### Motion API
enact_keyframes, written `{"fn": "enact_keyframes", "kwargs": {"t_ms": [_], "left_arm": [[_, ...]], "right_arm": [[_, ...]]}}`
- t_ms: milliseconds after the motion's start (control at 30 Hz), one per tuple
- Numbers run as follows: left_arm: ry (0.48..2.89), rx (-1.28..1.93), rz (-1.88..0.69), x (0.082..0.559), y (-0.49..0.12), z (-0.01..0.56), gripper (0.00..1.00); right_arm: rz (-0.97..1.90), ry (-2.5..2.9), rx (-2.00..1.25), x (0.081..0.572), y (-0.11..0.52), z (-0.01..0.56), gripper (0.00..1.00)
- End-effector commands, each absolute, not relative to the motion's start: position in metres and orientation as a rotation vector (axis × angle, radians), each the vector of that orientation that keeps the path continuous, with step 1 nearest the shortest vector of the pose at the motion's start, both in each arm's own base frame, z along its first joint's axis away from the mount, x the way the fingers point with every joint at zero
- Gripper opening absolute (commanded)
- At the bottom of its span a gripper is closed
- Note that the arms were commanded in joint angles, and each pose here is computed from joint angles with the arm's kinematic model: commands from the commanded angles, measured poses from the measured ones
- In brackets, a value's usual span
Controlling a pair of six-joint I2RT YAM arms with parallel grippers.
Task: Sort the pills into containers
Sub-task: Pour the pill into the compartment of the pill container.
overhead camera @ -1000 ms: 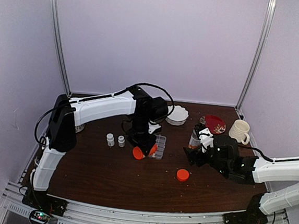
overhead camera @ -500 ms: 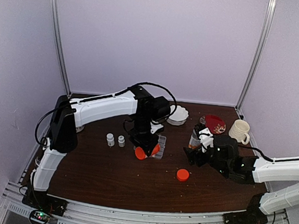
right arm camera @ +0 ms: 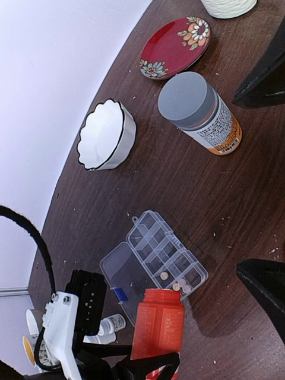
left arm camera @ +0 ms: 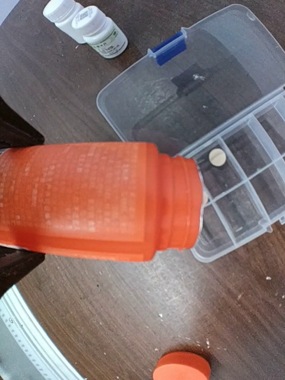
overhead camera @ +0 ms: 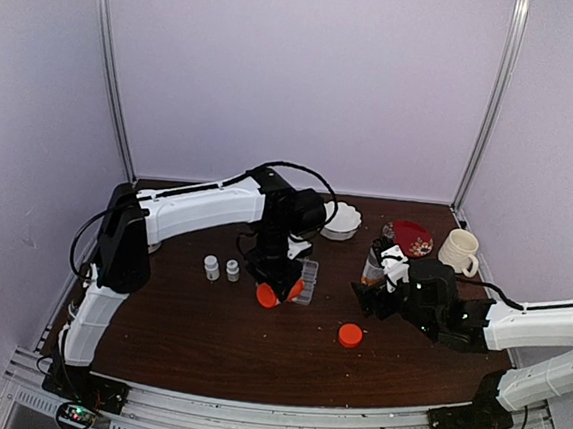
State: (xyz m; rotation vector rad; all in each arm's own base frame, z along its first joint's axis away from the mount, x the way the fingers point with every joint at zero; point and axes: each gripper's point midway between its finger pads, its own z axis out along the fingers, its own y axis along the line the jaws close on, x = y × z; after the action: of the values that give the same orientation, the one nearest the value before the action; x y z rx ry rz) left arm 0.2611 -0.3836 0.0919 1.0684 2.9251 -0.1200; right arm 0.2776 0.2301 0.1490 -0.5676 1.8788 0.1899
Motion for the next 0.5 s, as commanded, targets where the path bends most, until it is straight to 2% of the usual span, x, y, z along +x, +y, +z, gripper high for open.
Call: {"fn": "enact_keyframes", "kwargs": {"t_ms": [0, 200, 467], "left_arm": [[2.904, 1.048, -0.096, 0.264, -0.374, 0.097, 0.0], [2.884, 1.019, -0.084, 0.266, -0.369, 0.113, 0.0], [2.896, 1.034, -0.067, 0.269, -0.371, 0.1, 0.0]], "right_arm": [[0.175, 1.87, -0.547, 0.282, 0.228, 0.157, 0.91], [0.179, 1.871, -0.55, 0.282, 0.229, 0.157, 0.91], [0.173, 1.872, -0.547, 0.282, 0.228, 0.157, 0.91]]}}
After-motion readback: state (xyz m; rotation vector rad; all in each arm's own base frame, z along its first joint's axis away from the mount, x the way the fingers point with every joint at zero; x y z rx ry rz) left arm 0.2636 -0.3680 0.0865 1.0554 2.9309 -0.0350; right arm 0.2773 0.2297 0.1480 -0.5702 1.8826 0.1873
